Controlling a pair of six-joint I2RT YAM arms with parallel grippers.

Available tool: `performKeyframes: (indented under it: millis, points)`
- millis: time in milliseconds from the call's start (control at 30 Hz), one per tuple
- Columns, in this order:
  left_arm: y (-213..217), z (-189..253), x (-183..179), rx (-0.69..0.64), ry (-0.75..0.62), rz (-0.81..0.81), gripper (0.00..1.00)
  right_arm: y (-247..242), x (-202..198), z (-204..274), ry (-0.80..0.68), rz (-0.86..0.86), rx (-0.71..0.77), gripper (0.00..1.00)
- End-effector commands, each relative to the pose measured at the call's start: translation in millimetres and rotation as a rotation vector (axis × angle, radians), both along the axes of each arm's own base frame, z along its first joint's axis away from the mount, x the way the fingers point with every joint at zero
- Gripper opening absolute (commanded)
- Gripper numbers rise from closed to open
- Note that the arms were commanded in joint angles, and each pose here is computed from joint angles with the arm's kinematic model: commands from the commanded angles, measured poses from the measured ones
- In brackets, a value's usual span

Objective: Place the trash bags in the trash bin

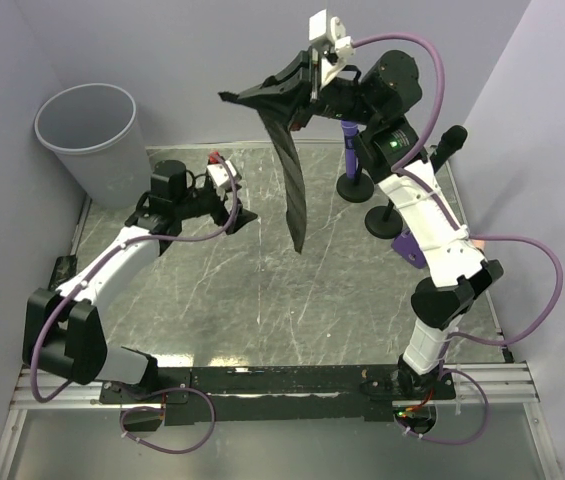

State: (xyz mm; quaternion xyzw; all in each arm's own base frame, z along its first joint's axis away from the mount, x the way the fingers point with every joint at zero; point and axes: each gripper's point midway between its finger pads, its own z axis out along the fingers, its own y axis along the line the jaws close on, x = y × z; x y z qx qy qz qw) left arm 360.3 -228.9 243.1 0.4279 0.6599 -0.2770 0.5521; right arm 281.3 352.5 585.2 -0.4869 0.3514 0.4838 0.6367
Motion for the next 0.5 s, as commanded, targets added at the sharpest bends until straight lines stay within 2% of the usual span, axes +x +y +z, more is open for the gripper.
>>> performKeyframes:
  millis: [0, 200, 333, 433, 467]
  points:
    - [-27.7, 41.3, -17.3, -0.084, -0.104, -0.198, 0.92, -0.1, -31.1, 8.5, -0.073, 0.119, -0.01, 0.0]
    - [-50.9, 29.4, -33.2, -0.046, -0.126, -0.37, 0.92, 2.9, -27.5, 7.1, -0.063, 0.127, -0.009, 0.0]
    - [-79.8, 31.5, -36.7, -0.074, -0.103, -0.487, 0.89, 4.9, -24.8, 8.1, -0.052, 0.119, 0.001, 0.0]
    - [-101.5, 33.8, -44.6, -0.09, -0.091, -0.553, 0.71, 5.8, -20.7, 8.0, -0.066, 0.106, 0.002, 0.0]
    - [-105.7, 33.4, -46.4, -0.093, -0.082, -0.566, 0.61, 5.9, -18.4, 7.8, -0.074, 0.099, 0.002, 0.0]
